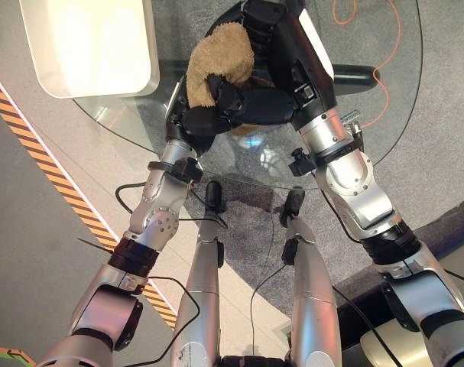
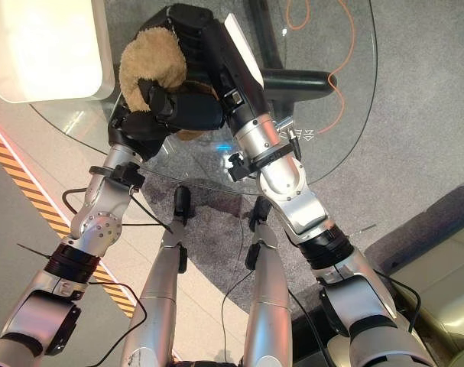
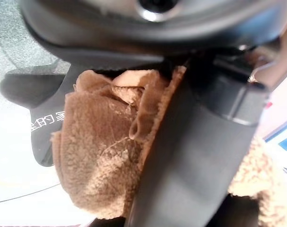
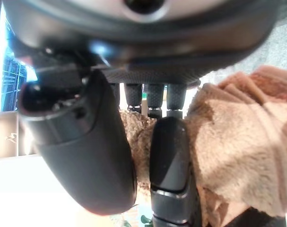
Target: Wipe the table with a cloth and put it in the basket.
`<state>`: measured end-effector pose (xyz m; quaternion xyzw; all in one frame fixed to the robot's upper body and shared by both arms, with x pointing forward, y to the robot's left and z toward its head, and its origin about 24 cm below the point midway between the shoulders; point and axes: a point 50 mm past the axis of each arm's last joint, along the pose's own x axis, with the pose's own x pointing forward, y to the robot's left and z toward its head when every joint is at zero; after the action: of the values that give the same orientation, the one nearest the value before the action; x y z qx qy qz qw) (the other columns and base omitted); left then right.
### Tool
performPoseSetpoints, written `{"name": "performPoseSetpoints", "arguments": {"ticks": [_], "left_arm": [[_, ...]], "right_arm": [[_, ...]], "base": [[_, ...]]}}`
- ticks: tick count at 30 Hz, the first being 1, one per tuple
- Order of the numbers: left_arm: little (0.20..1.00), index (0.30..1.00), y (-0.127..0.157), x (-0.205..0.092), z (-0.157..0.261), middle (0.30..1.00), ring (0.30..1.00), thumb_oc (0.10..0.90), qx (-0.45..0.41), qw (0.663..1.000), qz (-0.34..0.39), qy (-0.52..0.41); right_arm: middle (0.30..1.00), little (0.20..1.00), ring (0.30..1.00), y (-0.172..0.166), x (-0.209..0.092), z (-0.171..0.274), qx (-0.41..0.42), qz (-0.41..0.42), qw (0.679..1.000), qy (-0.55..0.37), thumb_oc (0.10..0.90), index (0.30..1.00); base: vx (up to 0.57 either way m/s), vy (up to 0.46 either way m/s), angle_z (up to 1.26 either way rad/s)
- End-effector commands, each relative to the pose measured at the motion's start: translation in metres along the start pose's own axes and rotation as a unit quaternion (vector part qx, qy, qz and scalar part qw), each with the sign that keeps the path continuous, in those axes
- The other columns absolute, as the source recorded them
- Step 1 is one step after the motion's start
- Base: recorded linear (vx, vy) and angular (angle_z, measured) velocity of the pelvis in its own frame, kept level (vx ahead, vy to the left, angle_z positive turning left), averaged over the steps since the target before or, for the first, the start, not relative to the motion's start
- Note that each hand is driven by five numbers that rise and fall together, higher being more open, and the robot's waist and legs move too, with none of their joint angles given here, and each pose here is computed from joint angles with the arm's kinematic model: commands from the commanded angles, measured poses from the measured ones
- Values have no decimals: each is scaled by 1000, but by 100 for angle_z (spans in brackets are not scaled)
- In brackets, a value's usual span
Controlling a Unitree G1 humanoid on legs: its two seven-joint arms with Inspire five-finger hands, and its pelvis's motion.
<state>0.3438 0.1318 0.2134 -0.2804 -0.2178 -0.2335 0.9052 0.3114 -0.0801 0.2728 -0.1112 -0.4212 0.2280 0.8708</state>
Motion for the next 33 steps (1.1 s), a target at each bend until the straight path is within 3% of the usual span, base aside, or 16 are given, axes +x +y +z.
{"name": "performPoseSetpoints", "arguments": {"ticks": [1, 21, 33], "left_arm": [[200, 300, -50, 21, 31, 300, 300, 100, -46, 987, -121, -100], [200, 300, -48, 26, 35, 300, 300, 100, -35, 987, -114, -104], [200, 300, -31, 23, 55, 300, 300, 100, -8, 991, -94, -95]], "right_arm": [[900, 900, 900, 35, 20, 101, 72, 62, 954, -283, 800, 900], [900, 900, 900, 33, 23, 102, 34, 43, 956, -288, 800, 900], [900, 900, 900, -19, 44, 166, 35, -26, 950, -310, 800, 900]], "base": [[0, 0, 0], [0, 0, 0], [1, -25, 0]]}}
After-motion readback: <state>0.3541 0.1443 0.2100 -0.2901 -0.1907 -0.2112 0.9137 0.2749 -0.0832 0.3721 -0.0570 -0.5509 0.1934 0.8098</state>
